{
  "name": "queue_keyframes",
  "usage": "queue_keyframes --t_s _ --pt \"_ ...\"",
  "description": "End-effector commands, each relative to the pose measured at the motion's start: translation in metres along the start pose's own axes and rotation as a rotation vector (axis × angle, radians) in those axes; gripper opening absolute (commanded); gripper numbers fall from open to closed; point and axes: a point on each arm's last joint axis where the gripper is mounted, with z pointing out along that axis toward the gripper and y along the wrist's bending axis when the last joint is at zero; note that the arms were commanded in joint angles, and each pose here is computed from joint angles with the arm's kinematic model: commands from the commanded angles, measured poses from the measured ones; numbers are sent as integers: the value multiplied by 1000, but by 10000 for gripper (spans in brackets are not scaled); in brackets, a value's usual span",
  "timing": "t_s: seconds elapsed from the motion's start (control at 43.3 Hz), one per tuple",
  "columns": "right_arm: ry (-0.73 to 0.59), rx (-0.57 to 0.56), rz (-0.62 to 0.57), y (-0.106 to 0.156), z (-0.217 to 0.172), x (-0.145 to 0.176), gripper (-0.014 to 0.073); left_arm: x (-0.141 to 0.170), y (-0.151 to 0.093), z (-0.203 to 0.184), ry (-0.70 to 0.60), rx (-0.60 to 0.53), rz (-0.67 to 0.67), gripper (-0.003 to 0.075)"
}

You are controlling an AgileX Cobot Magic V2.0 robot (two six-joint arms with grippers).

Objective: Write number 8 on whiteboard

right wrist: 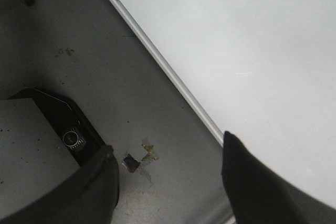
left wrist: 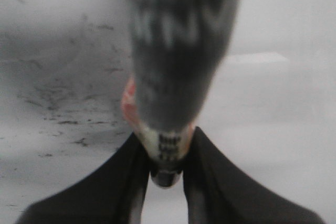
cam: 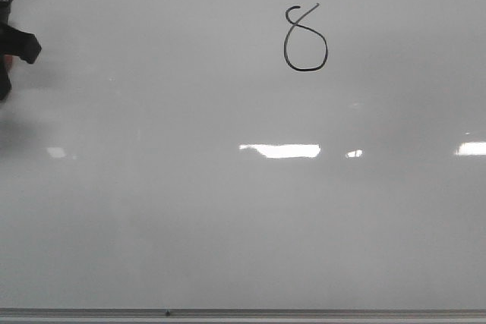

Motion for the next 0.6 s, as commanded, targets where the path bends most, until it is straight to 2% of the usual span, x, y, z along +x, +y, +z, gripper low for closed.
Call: queue_keyframes --t_s 0.0,0.092,0.439,0.578 --pt "-70 31 6 -2 -8 -9 456 -15 1 -14 -109 18 -20 316" --pt "-70 31 6 -2 -8 -9 456 -15 1 -17 -107 15 -21 383" --pt "-67 56 100 -5 -9 -8 456 -13 11 -71 -144 -20 12 372" --pt "-99 136 250 -10 -15 -6 443 -8 11 -111 -199 -20 103 365"
